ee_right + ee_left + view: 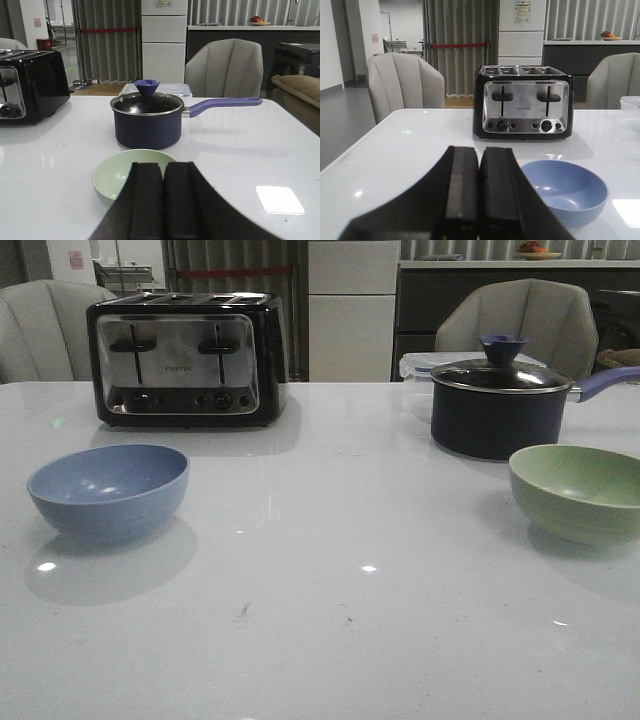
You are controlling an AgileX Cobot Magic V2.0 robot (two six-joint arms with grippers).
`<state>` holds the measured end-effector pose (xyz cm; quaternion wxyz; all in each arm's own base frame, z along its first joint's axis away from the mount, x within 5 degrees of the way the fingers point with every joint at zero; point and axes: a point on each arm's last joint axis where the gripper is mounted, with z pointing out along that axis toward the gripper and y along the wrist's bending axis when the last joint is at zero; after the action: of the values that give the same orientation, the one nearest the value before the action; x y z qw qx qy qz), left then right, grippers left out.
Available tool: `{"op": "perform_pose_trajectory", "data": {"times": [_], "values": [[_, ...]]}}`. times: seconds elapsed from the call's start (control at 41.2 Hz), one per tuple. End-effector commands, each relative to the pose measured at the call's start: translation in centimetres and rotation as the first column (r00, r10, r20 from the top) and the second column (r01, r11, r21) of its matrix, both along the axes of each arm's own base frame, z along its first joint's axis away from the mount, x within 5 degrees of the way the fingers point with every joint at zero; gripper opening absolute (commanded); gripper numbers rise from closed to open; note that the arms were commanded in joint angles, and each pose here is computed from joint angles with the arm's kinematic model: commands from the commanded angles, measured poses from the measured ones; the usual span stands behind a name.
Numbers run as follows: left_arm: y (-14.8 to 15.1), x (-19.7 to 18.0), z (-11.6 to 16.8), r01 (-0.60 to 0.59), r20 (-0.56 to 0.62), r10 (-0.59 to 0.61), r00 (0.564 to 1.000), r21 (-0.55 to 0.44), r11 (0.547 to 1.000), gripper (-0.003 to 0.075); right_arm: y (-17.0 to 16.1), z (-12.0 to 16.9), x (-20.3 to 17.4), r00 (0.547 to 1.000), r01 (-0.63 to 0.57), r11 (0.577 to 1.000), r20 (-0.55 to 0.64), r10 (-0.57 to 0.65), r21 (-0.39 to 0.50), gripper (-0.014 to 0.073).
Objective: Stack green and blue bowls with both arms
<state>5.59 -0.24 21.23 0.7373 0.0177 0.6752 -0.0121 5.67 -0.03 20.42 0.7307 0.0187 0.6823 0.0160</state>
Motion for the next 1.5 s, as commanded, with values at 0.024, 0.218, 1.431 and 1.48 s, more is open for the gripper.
{"op": "perform_pose_trajectory", "data": {"times": [0.024,0.218,1.431,1.48], "values": [[0.1,-0.3,0.7,-0.008,0.099,0.009,0.995,-0.015,1.0,0.0093,0.0,1.1,-0.3,0.993,0.002,1.0,0.116,-0.001,-0.012,0.0027],[0.1,-0.3,0.7,-0.008,0.099,0.009,0.995,-0.015,1.0,0.0093,0.0,1.1,-0.3,0.993,0.002,1.0,0.116,-0.001,-0.012,0.0027],[-0.1,-3.8,15.7,0.031,0.23,-0.028,0.973,-0.008,0.999,0.0093,0.0,13.8,-3.7,0.991,0.009,1.0,0.132,-0.007,-0.017,0.0027],[-0.2,-3.4,16.7,0.036,0.191,-0.035,0.981,-0.004,0.999,0.0093,0.0,14.9,-3.5,0.994,0.01,1.0,0.106,-0.008,-0.018,0.0027]]}}
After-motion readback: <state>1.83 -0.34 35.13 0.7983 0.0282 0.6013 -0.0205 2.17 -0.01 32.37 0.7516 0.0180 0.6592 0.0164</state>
